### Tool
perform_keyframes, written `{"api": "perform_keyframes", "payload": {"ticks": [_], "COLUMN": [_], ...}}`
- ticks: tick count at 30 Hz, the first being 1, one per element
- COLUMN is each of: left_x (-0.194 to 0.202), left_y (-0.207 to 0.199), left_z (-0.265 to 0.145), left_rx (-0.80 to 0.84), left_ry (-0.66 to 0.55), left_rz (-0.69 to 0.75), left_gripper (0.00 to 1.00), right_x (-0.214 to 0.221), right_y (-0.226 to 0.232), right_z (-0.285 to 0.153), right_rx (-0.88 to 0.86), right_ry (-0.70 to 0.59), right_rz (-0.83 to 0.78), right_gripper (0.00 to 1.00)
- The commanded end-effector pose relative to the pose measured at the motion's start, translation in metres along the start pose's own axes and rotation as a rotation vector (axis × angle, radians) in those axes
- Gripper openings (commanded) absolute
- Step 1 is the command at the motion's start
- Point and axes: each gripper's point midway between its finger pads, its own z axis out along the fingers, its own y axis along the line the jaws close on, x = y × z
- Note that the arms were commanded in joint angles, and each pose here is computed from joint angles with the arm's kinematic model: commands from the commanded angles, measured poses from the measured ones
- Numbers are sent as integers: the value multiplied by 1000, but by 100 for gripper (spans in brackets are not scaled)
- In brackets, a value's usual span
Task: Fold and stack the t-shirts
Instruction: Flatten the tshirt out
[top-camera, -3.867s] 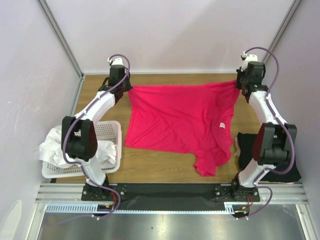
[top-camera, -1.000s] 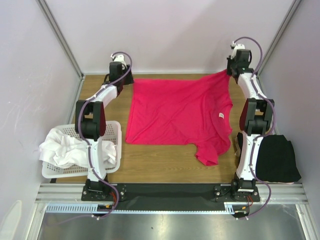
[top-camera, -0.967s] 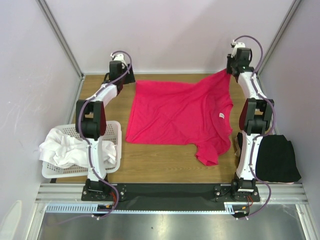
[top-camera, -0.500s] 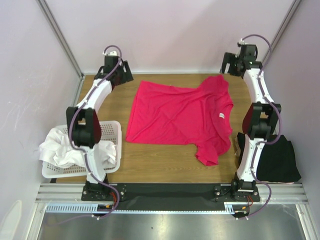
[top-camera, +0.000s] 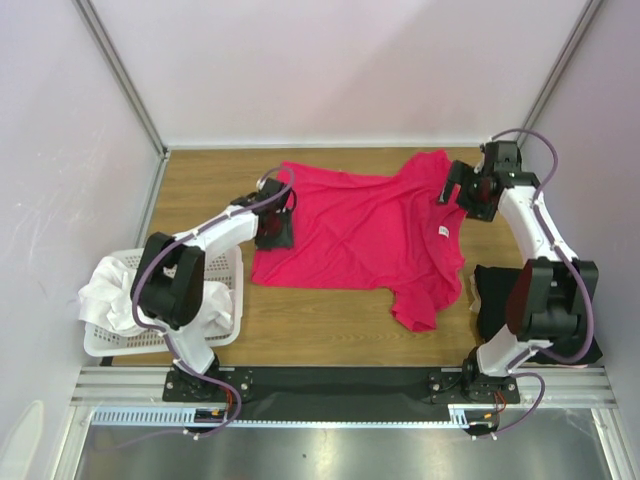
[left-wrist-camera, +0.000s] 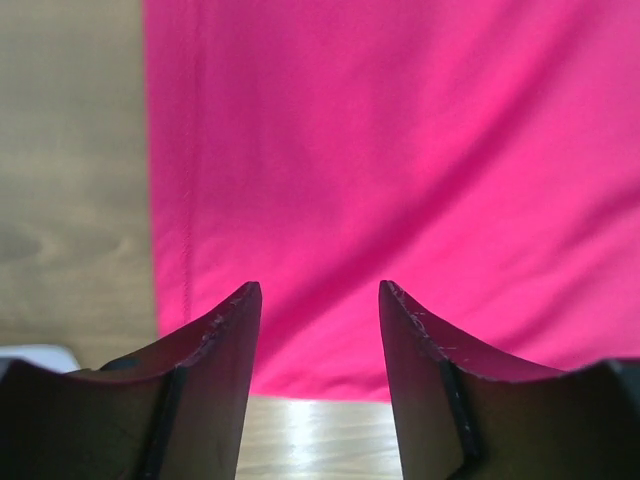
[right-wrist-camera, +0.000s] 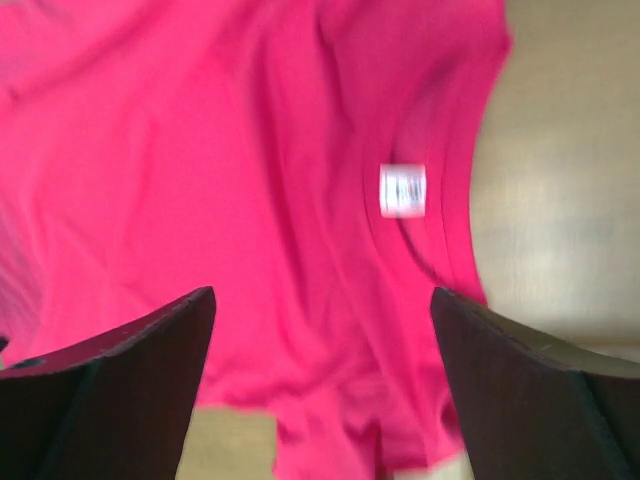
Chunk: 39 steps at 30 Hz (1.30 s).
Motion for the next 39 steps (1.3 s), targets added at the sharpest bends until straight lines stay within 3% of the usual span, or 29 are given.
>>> {"api": "perform_keyframes", "payload": {"ticks": [1, 5, 9, 14, 20, 39], "left_x": [13, 34, 57, 69, 67, 81], "left_y": [17, 22, 35, 44, 51, 74], "left_z": [-10, -4, 6, 13, 12, 11], "left_rx": [-49, -74, -141, -198, -236, -365], "left_ry": [-17, 18, 62, 84, 64, 83], "left_rz": [-43, -22, -37, -73, -70, -103], "left_gripper": [55, 50, 47, 47, 42, 42], "right_x": [36, 82, 124, 178, 197, 234], "right_y": [1, -3, -13, -24, -35, -61], "right_z": [-25, -58, -81, -78, -65, -25], "right_rx": [3, 20, 37, 45, 125, 325], "right_ry": [76, 141, 186, 275, 317, 448], "right_rz": [20, 49, 91, 154, 152, 194], "right_gripper": [92, 83, 67, 58, 50, 55]}}
